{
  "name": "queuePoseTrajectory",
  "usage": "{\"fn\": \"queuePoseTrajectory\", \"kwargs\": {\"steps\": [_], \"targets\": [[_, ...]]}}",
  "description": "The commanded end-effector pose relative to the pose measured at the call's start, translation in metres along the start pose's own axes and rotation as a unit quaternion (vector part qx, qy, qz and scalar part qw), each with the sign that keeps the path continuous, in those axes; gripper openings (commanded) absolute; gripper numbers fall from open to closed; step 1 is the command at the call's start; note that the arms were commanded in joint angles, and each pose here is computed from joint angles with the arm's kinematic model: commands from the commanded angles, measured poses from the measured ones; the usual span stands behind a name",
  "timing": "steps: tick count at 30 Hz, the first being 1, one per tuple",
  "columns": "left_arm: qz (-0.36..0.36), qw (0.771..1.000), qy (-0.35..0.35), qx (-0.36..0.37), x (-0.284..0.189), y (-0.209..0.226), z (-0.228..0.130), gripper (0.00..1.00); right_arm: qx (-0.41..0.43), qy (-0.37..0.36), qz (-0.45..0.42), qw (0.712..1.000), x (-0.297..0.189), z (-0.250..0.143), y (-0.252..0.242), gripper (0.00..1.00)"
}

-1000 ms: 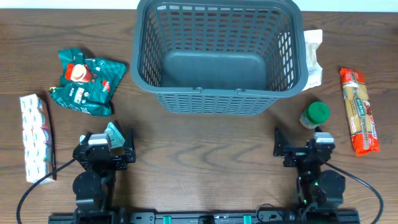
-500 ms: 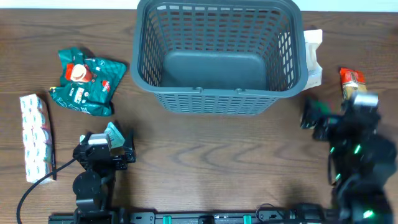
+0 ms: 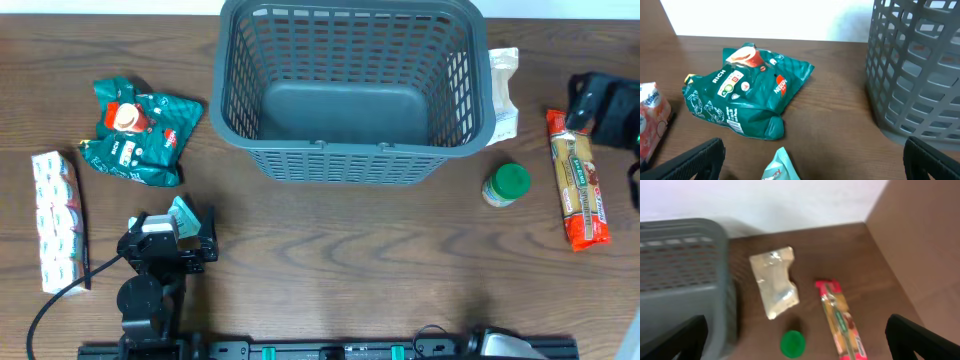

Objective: Pack container
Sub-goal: 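Move the right gripper over the San Remo pasta packet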

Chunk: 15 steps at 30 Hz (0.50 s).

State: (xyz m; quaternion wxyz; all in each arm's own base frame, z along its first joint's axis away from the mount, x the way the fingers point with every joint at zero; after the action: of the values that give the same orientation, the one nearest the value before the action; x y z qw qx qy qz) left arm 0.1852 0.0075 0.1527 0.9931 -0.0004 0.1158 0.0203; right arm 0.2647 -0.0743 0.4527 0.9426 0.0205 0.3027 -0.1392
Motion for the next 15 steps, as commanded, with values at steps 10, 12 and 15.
{"fn": "queuePoseTrajectory", "kwargs": {"steps": [10,12,15], "targets": [[-0.003,1.0,0.013,0.004,0.003,-0.001,-0.01,0.99,0.028,0.151,-0.029,0.988,0.082,-0.032,-0.072,0.99],[-0.003,1.0,0.013,0.004,0.003,-0.001,-0.01,0.98,0.044,0.164,-0.046,0.984,0.081,-0.038,-0.084,0.99],[-0.003,1.0,0.013,0.004,0.003,-0.001,-0.01,0.99,0.052,0.173,-0.056,0.982,0.078,-0.044,-0.096,0.99]]}}
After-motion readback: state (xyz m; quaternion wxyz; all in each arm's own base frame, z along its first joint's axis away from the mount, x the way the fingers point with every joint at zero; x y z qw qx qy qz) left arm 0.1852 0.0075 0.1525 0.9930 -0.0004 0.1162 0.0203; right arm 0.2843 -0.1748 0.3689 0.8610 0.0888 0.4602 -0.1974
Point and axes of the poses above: each gripper's point midway between its finger pads, its own x axis out along the fingers, its own y axis along the line the jaws close on, z = x × y, the point moved 5 cm from there along -x, back along the fingers, and after that the axes turned 1 degree about x, right-handed, at the moved point
